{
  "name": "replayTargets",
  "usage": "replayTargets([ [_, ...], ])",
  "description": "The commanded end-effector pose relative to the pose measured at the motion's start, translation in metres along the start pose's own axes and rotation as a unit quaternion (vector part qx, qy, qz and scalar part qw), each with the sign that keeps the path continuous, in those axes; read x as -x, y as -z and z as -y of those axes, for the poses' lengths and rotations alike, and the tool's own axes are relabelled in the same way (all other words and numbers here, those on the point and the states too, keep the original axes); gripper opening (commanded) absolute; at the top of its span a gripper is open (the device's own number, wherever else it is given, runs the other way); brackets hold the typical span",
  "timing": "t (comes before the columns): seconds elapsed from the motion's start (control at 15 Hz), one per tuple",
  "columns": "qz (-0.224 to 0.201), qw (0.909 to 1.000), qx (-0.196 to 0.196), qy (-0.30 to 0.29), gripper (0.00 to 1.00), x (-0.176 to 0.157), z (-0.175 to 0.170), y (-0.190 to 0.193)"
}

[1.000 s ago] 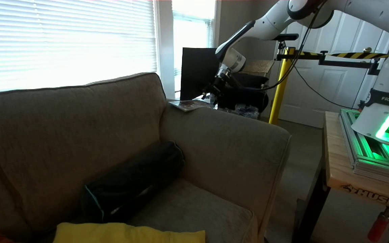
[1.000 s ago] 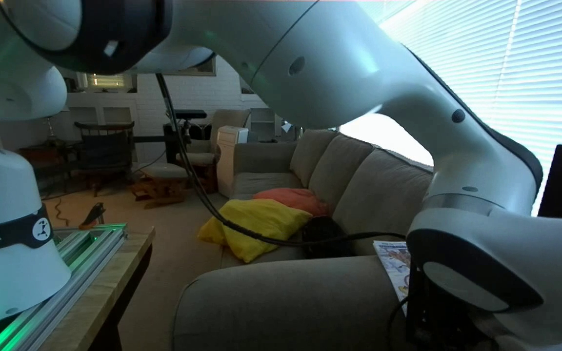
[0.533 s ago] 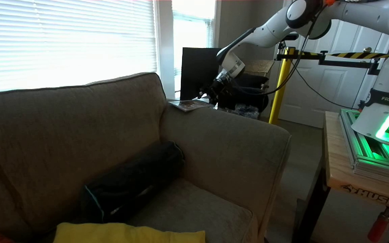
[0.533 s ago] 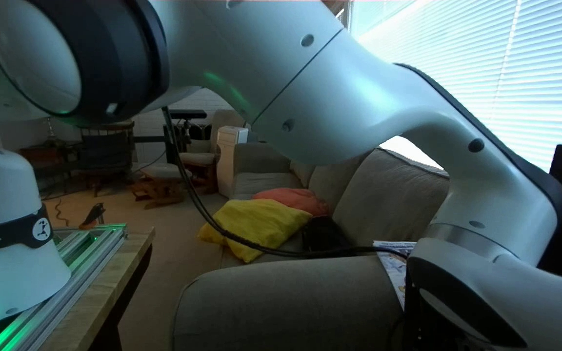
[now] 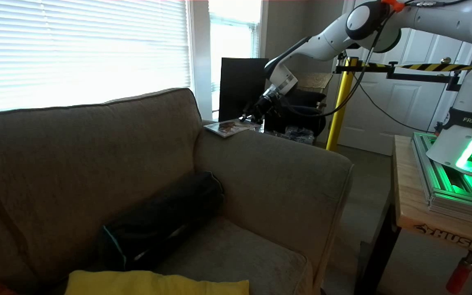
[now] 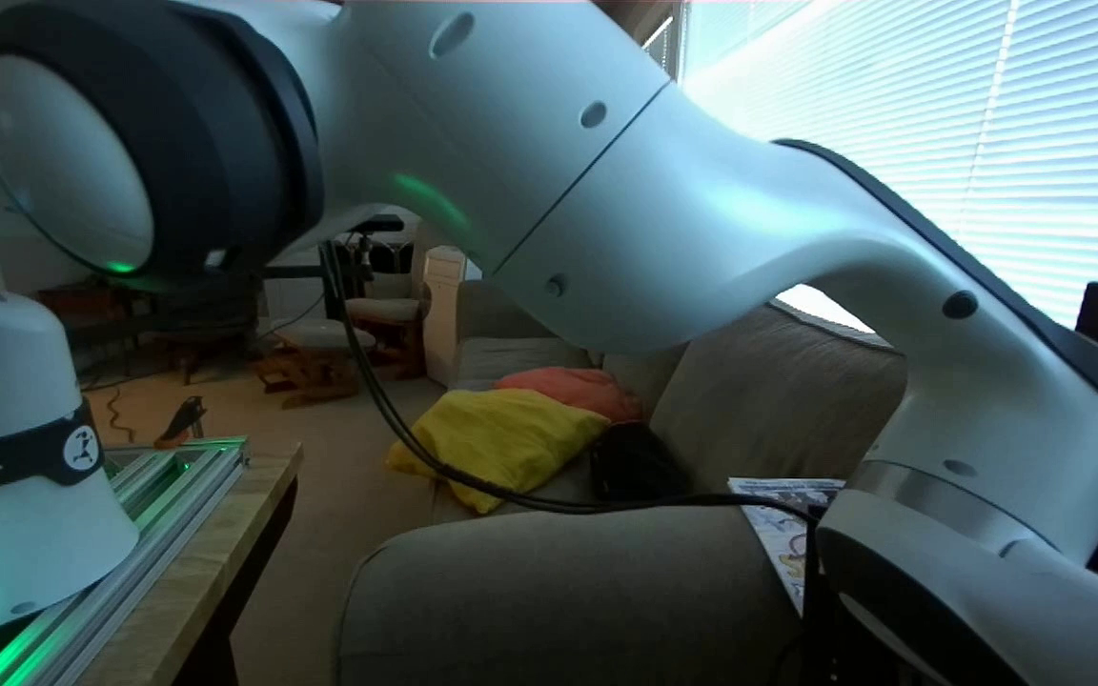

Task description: Put the thing soon the table

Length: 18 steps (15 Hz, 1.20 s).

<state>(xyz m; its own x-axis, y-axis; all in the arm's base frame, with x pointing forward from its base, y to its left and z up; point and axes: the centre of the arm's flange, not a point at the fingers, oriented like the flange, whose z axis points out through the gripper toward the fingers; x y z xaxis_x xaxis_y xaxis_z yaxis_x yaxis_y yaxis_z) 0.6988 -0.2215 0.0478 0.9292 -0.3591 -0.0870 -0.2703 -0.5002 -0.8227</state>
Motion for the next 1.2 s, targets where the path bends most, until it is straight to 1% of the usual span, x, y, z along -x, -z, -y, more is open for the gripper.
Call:
replayTargets([
  [0.0, -0.002, 0.9998, -0.015, 0.012, 0.21, -0.013, 0.003, 0.004],
  [0.2, -0.004, 0.9999, -0.006, 0.014, 0.02, -0.014, 0.009, 0.006],
  [0.4, -0.021, 0.9994, 0.027, -0.003, 0.0, -0.005, 0.025, 0.011],
  [0.6, -0.075, 0.9941, 0.071, -0.033, 0.0, 0.013, 0.044, 0.029],
  [0.73, -0.114, 0.9869, 0.099, -0.055, 0.01, 0.027, 0.054, 0.046],
  [0.93, -0.153, 0.9725, 0.147, -0.096, 0.01, 0.051, 0.069, 0.072],
  [1.07, -0.167, 0.9611, 0.182, -0.123, 0.01, 0.065, 0.077, 0.084],
  [1.13, -0.166, 0.9559, 0.197, -0.141, 0.01, 0.072, 0.078, 0.09],
])
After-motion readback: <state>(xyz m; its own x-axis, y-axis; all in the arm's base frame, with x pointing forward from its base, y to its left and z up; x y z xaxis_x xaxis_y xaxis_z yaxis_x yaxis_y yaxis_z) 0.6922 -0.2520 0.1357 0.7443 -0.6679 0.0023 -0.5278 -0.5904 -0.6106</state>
